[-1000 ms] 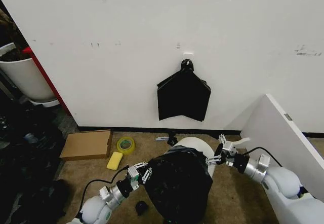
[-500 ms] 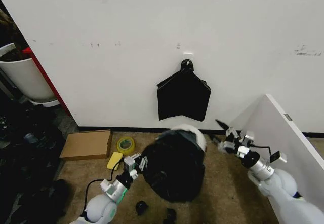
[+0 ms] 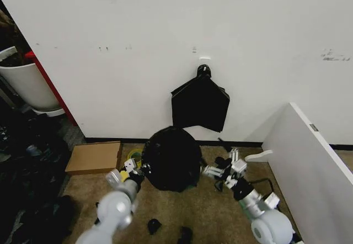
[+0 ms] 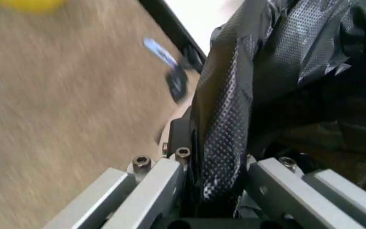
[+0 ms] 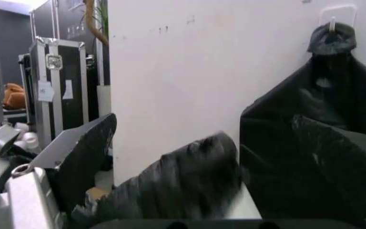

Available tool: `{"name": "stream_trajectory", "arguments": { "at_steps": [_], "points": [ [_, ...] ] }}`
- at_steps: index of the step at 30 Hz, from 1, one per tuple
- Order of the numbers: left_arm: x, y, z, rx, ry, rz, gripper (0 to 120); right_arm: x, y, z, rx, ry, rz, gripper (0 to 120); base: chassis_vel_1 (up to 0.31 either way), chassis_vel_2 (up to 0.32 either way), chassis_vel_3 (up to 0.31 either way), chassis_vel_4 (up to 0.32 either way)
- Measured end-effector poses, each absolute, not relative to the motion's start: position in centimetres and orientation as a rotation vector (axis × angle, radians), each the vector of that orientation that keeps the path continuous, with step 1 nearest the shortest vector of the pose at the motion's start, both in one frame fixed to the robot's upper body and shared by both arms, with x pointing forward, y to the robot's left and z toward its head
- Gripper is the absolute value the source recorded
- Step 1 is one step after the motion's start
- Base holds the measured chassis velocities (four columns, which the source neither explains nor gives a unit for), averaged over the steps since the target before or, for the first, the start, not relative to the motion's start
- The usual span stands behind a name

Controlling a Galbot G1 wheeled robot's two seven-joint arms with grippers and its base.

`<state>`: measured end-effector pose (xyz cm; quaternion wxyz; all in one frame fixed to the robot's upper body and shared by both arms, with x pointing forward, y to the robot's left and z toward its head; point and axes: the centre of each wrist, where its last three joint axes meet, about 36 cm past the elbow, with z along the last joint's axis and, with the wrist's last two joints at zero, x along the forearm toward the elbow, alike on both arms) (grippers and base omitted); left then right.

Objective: Place the garbage bag over the trash bin.

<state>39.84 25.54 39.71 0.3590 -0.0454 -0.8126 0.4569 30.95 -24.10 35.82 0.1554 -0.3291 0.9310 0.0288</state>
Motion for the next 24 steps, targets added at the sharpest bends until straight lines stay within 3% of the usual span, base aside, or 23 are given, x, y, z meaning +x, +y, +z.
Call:
{"name": "stream_trajectory", "arguments": {
  "at_steps": [11,24],
  "points": [
    [40.4,28.4,41.0,-0.15,-2.006,1.279,0,30.8,-25.4,33.7,-0.942,2.652,-0.18,100,0.0,0.0,0.0,0.0],
    [40.3,28.1,40.8,-0.177,-2.037,1.254,0,30.6,-22.6,31.3,-0.959,2.688,0.071,100,0.0,0.0,0.0,0.0]
  ]
}}
